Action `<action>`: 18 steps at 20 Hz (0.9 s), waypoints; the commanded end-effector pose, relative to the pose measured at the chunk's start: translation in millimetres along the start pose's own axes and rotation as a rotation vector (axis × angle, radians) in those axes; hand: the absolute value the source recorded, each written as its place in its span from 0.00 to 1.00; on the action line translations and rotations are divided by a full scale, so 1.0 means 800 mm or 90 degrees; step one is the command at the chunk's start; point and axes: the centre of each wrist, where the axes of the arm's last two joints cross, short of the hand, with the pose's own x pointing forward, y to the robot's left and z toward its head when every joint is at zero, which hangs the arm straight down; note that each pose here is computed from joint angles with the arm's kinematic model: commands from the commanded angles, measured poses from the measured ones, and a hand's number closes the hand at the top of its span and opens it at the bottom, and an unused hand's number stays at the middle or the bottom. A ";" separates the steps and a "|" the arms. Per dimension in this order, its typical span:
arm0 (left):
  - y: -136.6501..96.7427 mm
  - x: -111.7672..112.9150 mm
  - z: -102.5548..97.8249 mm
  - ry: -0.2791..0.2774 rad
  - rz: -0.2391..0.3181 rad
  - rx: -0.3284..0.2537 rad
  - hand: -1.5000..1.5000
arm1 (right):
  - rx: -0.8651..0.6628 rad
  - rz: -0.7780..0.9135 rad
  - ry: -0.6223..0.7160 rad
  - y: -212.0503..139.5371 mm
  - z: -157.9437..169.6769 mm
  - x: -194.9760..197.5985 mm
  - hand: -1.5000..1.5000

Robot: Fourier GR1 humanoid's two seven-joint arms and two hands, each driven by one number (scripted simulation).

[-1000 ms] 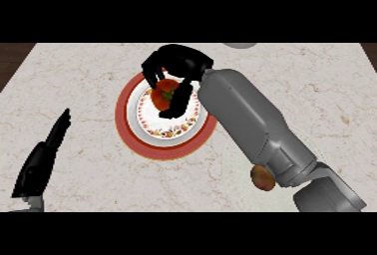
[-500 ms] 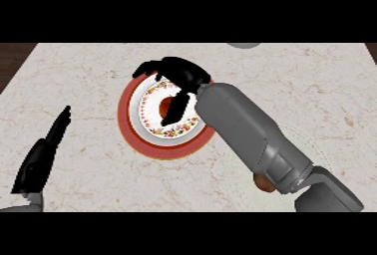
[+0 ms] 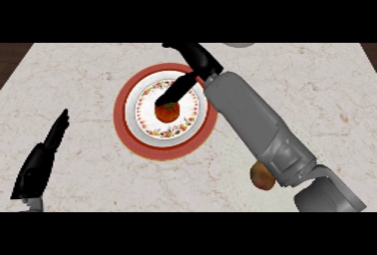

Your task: Pick the tomato from the placemat and place it in the plate

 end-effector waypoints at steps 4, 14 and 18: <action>-0.003 -0.007 0.008 -0.002 0.001 0.002 0.50 | -0.081 -0.164 -0.004 -0.079 0.011 -0.014 0.00; 0.005 -0.002 -0.003 -0.015 0.002 -0.009 0.50 | -0.091 -0.148 -0.085 -0.170 0.086 -0.082 0.00; -0.002 0.010 -0.005 -0.022 0.006 -0.015 0.50 | -0.084 -0.130 -0.069 -0.210 0.114 -0.089 0.00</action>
